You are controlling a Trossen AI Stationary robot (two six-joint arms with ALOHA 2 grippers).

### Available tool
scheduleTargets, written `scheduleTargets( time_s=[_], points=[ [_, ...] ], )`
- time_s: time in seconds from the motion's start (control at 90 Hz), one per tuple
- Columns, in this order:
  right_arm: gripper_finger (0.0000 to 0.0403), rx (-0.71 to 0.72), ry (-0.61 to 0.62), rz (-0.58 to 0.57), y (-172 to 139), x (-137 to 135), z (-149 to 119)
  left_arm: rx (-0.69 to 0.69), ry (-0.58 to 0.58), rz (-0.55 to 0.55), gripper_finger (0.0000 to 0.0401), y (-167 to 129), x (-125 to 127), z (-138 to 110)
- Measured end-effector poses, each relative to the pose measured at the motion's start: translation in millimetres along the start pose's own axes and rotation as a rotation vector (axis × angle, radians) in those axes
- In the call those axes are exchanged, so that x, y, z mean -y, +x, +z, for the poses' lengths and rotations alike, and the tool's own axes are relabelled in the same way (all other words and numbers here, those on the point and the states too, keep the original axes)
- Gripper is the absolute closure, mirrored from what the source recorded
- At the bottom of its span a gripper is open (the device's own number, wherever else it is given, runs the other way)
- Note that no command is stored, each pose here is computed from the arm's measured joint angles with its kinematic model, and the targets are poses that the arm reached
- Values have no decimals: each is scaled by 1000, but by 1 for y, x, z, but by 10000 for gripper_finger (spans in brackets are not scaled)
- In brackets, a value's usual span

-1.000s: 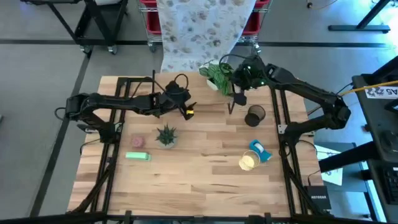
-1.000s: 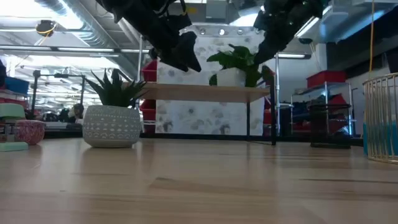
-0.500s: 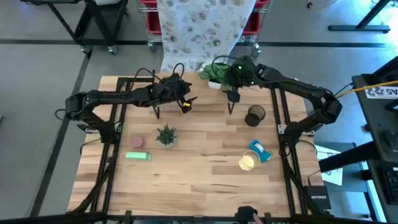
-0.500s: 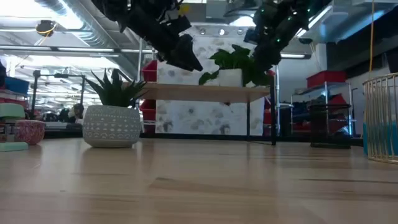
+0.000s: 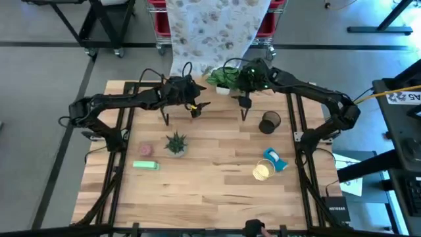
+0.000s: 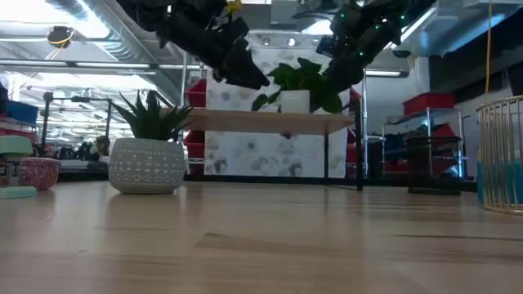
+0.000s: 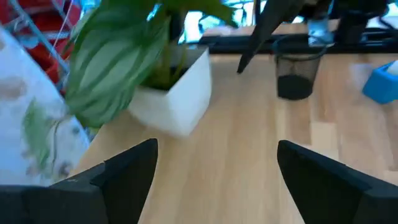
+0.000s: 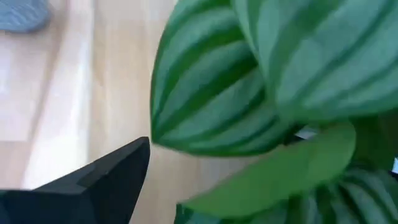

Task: Stock shelves
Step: Remove the potted plant on the shelf

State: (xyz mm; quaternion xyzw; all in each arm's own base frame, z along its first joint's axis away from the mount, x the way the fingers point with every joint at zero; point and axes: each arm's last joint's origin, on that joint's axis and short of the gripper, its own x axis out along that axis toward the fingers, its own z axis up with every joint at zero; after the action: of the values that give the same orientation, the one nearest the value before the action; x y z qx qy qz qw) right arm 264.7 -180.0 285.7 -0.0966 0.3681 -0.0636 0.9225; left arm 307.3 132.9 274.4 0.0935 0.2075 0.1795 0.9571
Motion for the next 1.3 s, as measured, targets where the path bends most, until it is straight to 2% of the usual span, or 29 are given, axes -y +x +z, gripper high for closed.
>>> scheduleTargets(
  time_s=[0.222,0.4,0.522,0.756,1.0,1.178,1.3],
  points=[
    [52,19,64,73,-1,-3,0,20,24,6,87,0,-2,2],
    [52,-96,81,-146,-6,2,-3,-32,-39,28,87,5,-14,-9],
    [52,-92,73,-186,-3,6,-2,-46,-54,9,87,18,-21,-21],
    [52,-92,35,-146,22,9,-7,-52,-39,-20,87,46,-19,-42],
    [52,-29,18,-136,34,13,-5,54,-24,19,87,53,-24,-37],
    [52,54,13,-48,34,12,-1,94,-47,33,87,52,-26,-33],
    [52,72,35,-5,35,8,1,100,-71,-14,87,52,-24,-32]
  ],
)
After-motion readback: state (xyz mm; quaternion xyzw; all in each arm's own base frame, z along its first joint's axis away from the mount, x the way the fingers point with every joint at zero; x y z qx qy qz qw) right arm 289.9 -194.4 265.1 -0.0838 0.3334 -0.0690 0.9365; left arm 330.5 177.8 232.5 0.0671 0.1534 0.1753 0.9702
